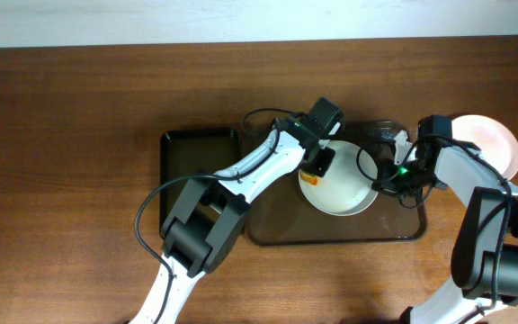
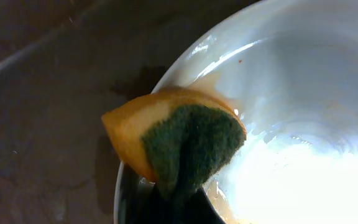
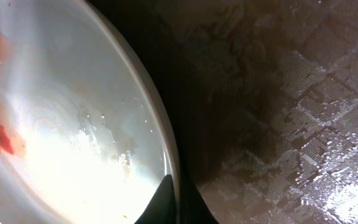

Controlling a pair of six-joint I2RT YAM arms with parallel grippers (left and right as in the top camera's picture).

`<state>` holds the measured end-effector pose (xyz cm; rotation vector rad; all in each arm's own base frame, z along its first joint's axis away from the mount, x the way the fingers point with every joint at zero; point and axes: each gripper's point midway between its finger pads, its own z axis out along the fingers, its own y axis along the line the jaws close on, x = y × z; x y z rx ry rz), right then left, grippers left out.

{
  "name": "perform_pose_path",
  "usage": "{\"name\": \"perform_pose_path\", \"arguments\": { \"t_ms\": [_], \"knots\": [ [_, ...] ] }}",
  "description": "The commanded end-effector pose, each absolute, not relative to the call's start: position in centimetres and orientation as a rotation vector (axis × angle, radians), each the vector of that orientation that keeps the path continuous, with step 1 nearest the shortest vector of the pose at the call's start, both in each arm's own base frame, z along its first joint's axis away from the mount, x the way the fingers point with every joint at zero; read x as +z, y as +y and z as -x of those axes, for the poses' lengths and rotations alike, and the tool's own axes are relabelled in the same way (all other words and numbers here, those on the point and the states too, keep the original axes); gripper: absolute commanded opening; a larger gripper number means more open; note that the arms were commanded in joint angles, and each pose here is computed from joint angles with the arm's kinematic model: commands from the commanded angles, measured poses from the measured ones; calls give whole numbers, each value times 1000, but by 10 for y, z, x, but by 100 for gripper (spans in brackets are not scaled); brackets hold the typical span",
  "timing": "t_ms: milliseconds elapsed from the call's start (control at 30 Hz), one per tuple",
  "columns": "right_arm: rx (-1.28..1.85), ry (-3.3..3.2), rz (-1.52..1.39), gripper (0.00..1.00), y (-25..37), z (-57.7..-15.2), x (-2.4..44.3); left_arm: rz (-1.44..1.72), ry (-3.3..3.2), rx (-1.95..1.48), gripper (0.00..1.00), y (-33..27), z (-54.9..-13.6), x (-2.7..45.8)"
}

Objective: Clean dirty plates on tray and stack at the side
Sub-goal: 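Scrub the last plate with the sponge using the left gripper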

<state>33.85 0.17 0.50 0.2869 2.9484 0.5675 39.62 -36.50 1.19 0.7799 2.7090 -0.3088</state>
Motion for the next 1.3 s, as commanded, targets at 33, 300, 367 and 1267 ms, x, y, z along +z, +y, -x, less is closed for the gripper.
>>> {"name": "perform_pose_path", "arguments": {
  "t_ms": [33,300,367,1267],
  "knots": [
    [560,2958,-267,4,3,-336,3,-844,2808,-314,0,-355,-366,-19],
    [561,2959,-267,4,4,-336,2,-887,2849,-513,0,-370,-343,-23],
    [561,2959,-267,4,4,-336,2,-885,2834,-518,0,-373,-345,-22],
    [561,2958,-266,5,3,-336,3,-675,2495,-1061,0,-366,-442,145]
  ]
}}
